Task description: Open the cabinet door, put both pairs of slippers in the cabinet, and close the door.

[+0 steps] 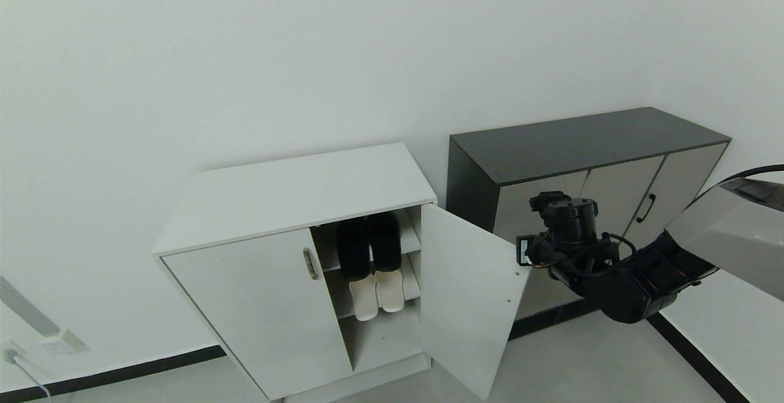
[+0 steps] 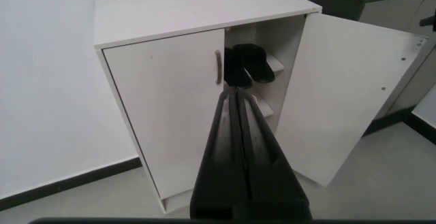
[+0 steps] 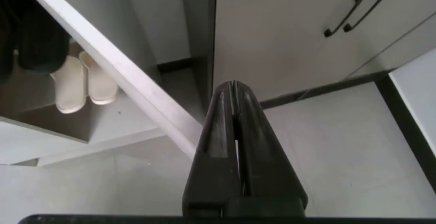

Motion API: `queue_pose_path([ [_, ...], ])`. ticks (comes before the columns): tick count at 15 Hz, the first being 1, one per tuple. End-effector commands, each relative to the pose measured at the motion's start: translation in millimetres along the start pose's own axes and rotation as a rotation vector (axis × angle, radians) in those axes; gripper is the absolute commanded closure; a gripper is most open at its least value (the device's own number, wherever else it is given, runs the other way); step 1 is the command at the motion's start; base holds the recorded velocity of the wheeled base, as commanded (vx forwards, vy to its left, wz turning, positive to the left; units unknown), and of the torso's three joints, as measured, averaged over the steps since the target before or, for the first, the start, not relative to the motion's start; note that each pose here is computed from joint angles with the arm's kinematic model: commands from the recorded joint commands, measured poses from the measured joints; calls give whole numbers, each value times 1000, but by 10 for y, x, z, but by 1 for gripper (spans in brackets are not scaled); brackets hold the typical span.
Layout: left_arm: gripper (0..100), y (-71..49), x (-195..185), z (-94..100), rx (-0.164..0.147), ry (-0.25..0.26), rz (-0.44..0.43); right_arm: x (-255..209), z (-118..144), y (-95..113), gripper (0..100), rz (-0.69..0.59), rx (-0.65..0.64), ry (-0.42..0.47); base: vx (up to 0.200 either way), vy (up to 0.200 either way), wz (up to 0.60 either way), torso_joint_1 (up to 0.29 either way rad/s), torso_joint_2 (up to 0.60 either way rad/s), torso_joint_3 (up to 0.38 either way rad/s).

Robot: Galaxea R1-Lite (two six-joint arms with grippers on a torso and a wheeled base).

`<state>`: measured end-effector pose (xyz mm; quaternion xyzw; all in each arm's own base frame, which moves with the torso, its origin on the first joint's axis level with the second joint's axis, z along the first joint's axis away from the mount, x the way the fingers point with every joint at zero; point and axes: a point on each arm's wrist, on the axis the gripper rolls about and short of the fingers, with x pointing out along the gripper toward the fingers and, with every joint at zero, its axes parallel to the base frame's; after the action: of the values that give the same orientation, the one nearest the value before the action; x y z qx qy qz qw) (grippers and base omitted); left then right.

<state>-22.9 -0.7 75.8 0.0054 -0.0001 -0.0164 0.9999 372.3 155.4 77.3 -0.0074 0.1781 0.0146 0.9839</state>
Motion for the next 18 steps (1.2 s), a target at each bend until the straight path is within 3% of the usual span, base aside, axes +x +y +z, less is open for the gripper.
queue_pose_path([
  [1,100,0,0,0,0,0,-1,67,-88,3,100,-6,-8,22,0,0,0,0,0,0],
  [9,100,0,0,0,-2,0,-1,-21,-141,148,100,29,-28,34,0,0,0,0,0,0],
  [13,100,0,0,0,-2,0,-1,-287,-173,383,100,104,-59,40,0,0,0,0,0,0],
  [16,100,0,0,0,-2,0,1,-593,-273,694,100,203,-105,54,0,0,0,0,0,0],
  [18,100,0,0,0,-3,0,1,-647,-289,745,100,220,-113,54,0,0,0,0,0,0],
])
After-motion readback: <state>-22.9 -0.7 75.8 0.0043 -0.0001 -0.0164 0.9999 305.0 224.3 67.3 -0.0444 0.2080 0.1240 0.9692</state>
